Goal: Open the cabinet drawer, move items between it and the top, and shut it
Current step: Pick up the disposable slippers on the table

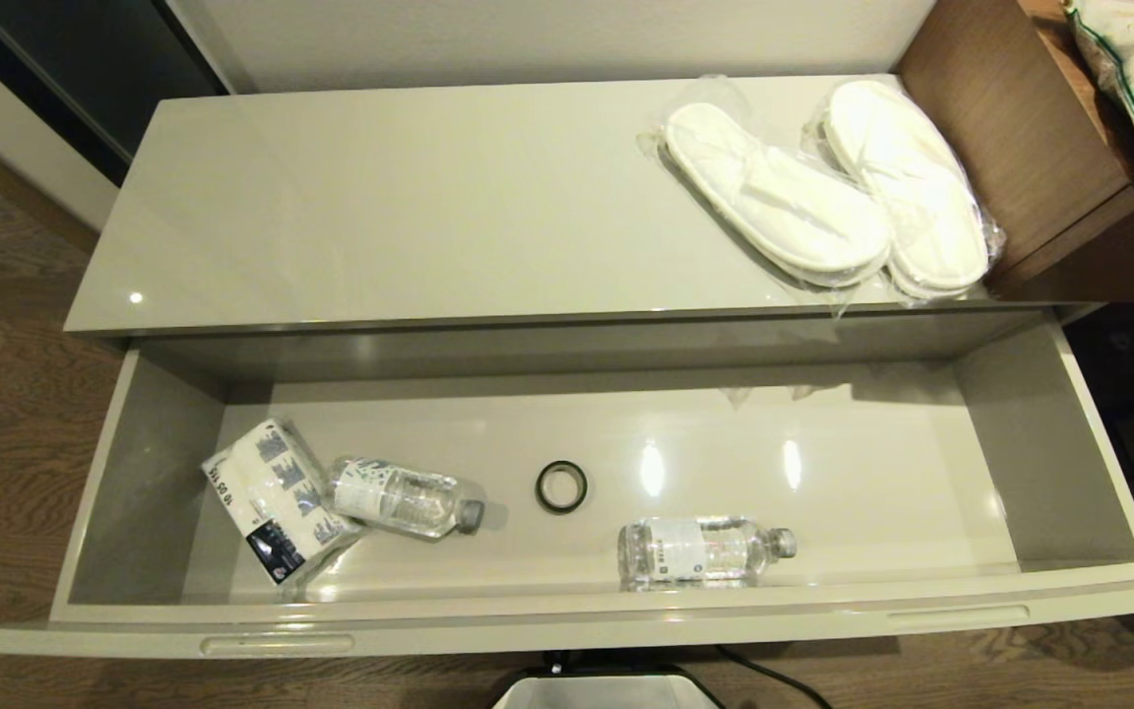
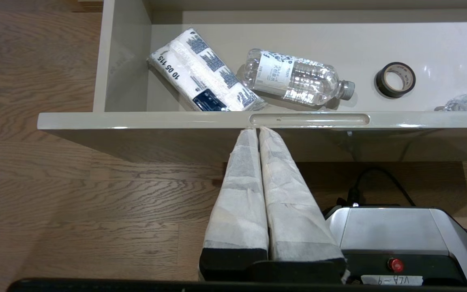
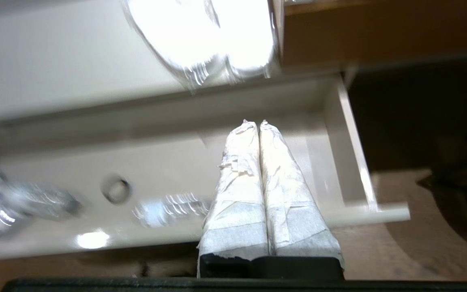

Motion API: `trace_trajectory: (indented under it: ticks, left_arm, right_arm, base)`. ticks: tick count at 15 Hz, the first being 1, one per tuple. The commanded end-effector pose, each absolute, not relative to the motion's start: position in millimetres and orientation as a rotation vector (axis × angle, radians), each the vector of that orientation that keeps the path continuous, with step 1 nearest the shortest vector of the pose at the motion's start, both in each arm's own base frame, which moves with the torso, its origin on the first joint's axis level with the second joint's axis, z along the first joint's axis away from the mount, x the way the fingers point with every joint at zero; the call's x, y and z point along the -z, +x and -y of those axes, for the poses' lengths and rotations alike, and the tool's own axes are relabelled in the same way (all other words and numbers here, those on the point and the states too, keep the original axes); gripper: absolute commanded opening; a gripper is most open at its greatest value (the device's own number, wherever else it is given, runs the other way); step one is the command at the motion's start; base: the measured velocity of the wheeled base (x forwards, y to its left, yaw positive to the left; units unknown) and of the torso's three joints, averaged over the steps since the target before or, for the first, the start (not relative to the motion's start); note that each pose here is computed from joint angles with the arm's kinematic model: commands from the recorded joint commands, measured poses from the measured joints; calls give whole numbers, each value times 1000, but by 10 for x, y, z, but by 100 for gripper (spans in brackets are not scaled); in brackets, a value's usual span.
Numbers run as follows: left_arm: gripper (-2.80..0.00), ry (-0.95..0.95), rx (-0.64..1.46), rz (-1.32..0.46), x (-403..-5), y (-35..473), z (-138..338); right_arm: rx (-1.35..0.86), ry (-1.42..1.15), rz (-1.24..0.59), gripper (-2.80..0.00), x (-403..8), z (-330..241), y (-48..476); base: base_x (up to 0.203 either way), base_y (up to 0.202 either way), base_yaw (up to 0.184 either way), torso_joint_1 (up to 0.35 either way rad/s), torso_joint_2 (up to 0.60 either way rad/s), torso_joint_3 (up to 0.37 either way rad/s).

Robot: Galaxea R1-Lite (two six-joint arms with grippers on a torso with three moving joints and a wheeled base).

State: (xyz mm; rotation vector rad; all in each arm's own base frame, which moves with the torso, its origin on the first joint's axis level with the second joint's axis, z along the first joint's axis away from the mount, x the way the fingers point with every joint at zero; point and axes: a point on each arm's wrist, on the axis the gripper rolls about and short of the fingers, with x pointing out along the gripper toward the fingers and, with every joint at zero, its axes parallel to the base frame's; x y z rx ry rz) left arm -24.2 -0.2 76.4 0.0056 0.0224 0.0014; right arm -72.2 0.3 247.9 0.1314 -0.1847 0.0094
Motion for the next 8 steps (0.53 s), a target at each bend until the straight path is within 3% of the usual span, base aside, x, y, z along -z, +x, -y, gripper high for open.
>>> trace_trajectory:
  ticks: [1,4,8]
  left_arm:
    - [-280,6,-1,-23,-763,-242,3]
    - [-280,6,-1,-22,-764,-242,3]
    - [-280,6,-1,-23,-763,-242,3]
  right_arm:
    - [-7,188,8,-280,-3017,-5,-417]
    - [20,287,-359,-280,-3097,-6,463]
    - [22,424,-569,-280,-3074,-118,1802]
  base:
    - [0,0,0,0,0,0]
    - [0,0,0,0,0,0]
    - [0,0,0,0,0,0]
